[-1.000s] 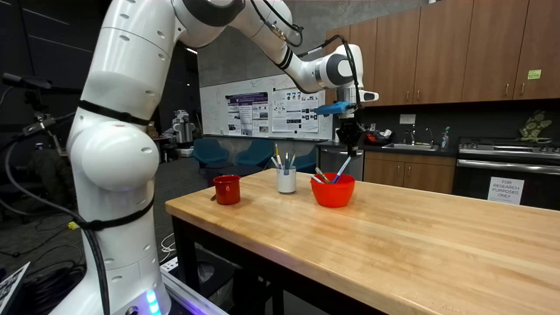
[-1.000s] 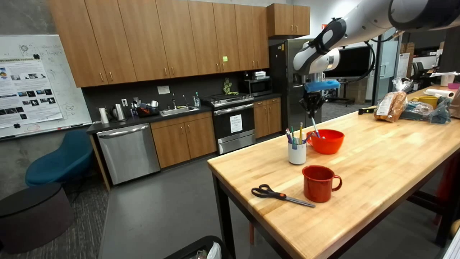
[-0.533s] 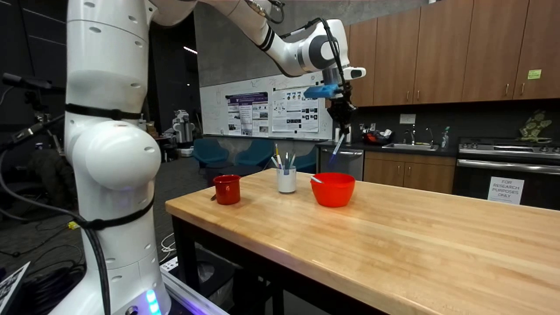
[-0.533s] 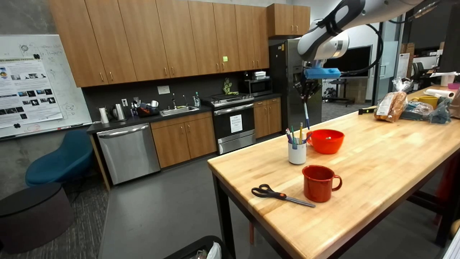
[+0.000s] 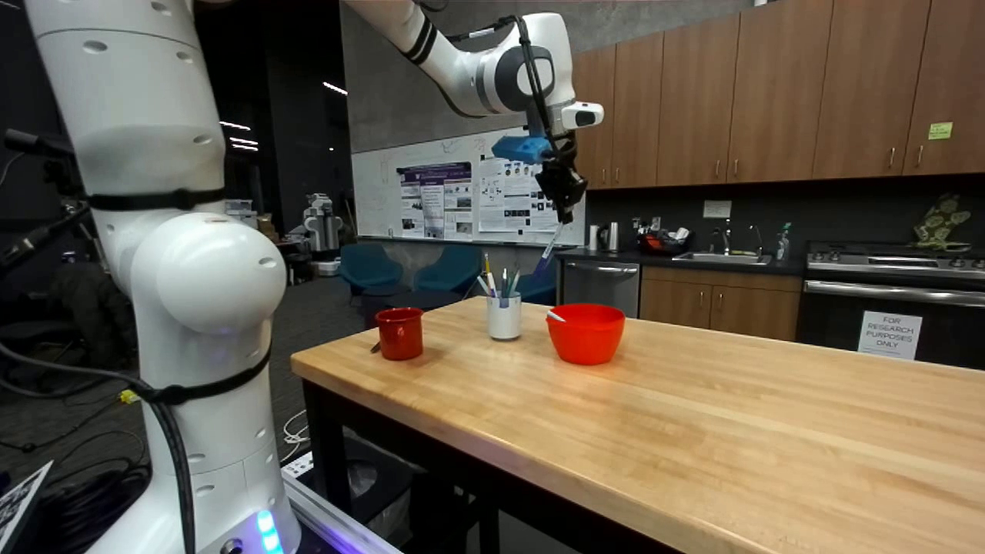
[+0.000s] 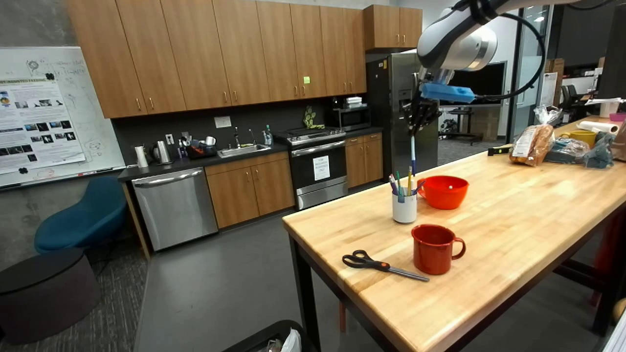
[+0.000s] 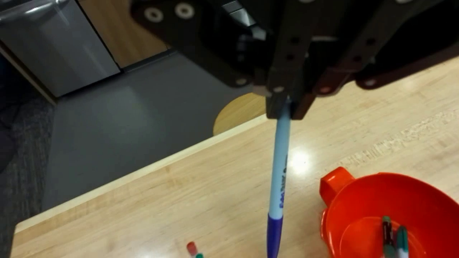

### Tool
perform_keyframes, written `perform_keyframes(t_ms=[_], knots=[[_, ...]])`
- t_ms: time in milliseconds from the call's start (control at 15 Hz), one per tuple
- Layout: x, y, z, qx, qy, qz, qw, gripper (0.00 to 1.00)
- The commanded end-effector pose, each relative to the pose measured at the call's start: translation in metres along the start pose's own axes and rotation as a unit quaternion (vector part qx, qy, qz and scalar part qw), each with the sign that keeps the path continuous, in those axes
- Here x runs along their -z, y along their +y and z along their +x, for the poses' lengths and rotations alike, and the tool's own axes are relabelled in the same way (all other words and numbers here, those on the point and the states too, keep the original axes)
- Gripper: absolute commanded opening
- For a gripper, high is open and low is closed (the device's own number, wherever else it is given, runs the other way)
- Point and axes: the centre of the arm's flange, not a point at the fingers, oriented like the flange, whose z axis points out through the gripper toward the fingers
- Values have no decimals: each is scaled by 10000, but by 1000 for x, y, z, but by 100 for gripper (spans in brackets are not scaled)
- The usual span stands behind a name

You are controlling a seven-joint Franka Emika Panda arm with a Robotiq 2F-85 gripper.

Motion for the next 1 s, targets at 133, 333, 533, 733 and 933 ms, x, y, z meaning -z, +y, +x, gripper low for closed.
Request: perform_keyframes(t_ms=[133,333,533,733,933], knots=[[14,-9,-54,298,17,701,9971,3],[10,-15,-68,482,-29,933,9945,3],[0,-20,-79,716,-26,1072,9916,3],[-12,-23,-87,1078,63,1111,9879,3],[-20,-27,-90,1375,186,1108,9841,3]])
